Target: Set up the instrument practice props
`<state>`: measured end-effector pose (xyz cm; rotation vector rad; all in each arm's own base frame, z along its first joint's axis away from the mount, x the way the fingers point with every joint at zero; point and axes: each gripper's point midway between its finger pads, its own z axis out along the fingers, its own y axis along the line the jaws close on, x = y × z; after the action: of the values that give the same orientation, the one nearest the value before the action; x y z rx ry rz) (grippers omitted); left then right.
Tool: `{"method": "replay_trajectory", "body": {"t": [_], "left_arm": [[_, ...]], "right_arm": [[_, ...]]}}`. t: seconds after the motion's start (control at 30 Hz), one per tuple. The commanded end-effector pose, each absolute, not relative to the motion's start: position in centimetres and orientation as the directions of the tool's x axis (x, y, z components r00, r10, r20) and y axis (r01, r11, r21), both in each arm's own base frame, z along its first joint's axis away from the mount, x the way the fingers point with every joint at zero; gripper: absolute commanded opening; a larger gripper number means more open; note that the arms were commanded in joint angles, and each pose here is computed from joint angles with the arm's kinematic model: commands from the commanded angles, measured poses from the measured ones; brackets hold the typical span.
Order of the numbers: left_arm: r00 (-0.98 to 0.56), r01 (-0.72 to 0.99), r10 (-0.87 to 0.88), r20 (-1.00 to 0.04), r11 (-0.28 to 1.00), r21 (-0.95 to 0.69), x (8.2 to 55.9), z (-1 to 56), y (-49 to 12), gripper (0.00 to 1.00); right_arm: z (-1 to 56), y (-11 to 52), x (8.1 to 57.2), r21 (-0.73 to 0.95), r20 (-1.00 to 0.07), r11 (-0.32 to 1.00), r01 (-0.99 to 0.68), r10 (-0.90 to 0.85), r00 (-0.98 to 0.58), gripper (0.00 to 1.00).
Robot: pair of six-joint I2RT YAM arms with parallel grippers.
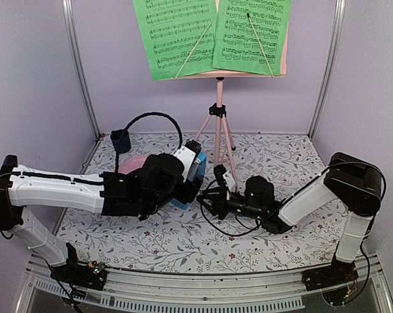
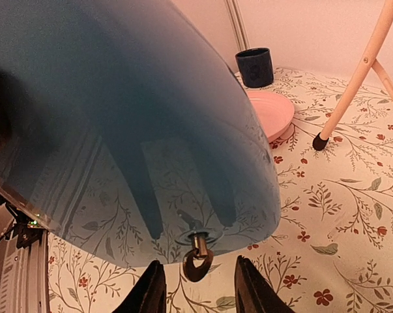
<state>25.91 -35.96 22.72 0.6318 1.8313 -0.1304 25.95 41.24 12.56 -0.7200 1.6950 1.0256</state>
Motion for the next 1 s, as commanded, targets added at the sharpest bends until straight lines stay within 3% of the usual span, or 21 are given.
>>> {"method": "replay_trajectory", "body": {"t": [0.0, 0.43, 0.67, 0.83, 0.97], "left_arm": [[-0.143, 0.477, 0.211, -0.967, 0.871, 0.12, 25.5, 27.7, -36.4, 0.26], [-0.143, 0.498, 0.228, -0.963, 0.857, 0.128, 25.3, 27.0, -36.7, 0.25], [-0.144, 0.507, 0.24, -0.96, 0.851, 0.137, 25.3, 26.6, -37.1, 0.25], [-0.147, 0.512, 0.238, -0.96, 0.849, 0.132, 25.3, 26.5, -37.2, 0.24], [-0.146, 0.513, 0.238, -0.96, 0.848, 0.132, 25.3, 26.6, -37.2, 0.24]], "right_arm": [[12.4, 41.7, 25.8, 0.307, -0.939, 0.46, -0.833, 0.001, -0.345, 0.34], [14.2, 41.4, 26.1, 0.287, -0.949, 0.472, -0.834, 0.021, -0.315, 0.36], [14.8, 41.1, 26.3, 0.273, -0.954, 0.489, -0.828, 0.024, -0.3, 0.33], [14.9, 41.1, 26.2, 0.271, -0.954, 0.485, -0.832, 0.022, -0.298, 0.24], [14.9, 41.1, 26.2, 0.272, -0.954, 0.484, -0.832, 0.019, -0.3, 0.11]]}}
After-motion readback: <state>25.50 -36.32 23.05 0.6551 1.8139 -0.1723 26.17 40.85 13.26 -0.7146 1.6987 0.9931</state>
